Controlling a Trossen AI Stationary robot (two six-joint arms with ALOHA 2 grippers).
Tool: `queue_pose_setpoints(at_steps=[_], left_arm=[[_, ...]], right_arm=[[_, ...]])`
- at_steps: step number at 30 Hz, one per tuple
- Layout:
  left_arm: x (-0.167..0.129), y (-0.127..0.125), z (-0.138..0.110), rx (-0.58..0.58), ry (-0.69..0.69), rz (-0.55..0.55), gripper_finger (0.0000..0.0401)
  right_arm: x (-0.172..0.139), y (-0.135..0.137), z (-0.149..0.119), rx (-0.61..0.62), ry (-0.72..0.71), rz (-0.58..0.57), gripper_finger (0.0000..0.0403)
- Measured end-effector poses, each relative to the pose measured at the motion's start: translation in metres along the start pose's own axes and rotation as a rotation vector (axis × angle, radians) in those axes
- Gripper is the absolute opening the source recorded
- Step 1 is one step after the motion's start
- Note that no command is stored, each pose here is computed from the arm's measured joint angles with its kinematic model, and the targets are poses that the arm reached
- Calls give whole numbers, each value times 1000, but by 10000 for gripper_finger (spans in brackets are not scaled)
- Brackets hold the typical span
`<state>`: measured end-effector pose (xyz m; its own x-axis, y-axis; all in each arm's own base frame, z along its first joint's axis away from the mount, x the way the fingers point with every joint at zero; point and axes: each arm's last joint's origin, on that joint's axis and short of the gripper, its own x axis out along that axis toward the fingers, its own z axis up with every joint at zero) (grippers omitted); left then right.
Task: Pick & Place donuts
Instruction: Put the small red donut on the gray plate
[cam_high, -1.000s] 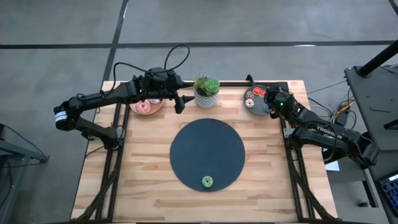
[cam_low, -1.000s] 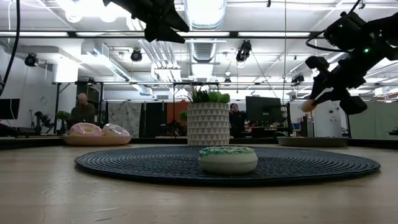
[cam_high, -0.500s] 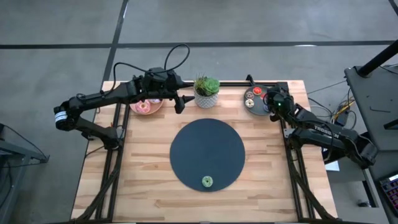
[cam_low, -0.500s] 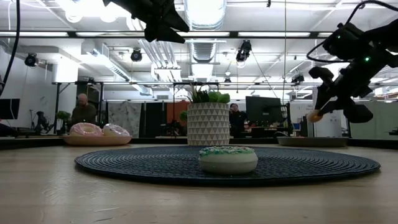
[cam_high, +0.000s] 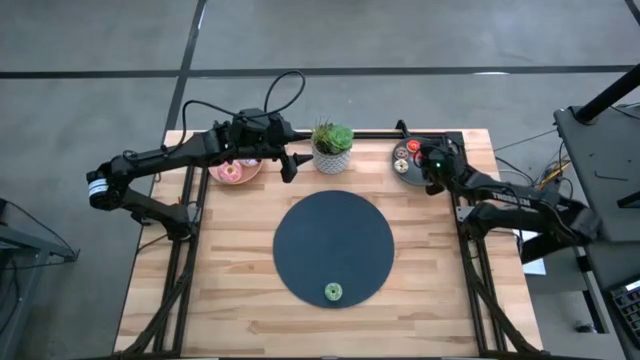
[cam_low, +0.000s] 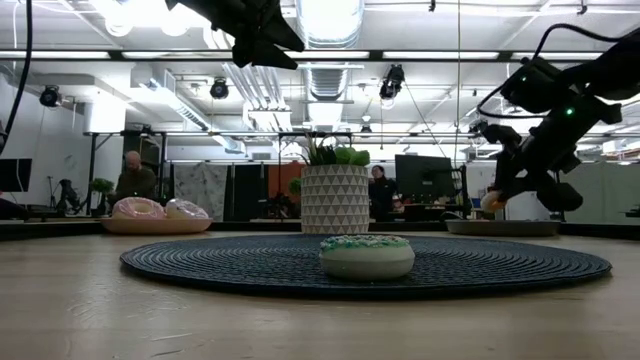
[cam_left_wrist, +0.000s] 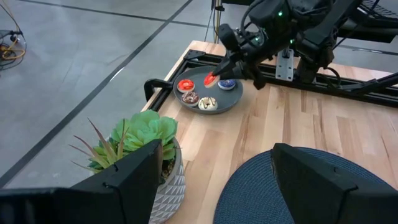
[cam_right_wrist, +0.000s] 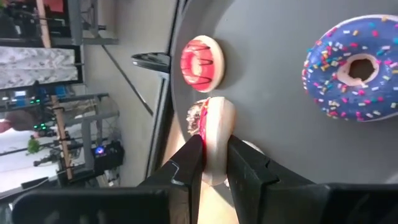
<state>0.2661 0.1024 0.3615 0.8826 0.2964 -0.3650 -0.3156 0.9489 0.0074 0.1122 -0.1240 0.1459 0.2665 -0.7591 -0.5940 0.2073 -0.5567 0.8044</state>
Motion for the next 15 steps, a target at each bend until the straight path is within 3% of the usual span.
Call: queue_pose_setpoints(at_steps=[15], left_arm=[[0, 0, 0, -2, 0, 0, 271]], right_arm=[[14, 1, 6, 15, -44, -6, 59]])
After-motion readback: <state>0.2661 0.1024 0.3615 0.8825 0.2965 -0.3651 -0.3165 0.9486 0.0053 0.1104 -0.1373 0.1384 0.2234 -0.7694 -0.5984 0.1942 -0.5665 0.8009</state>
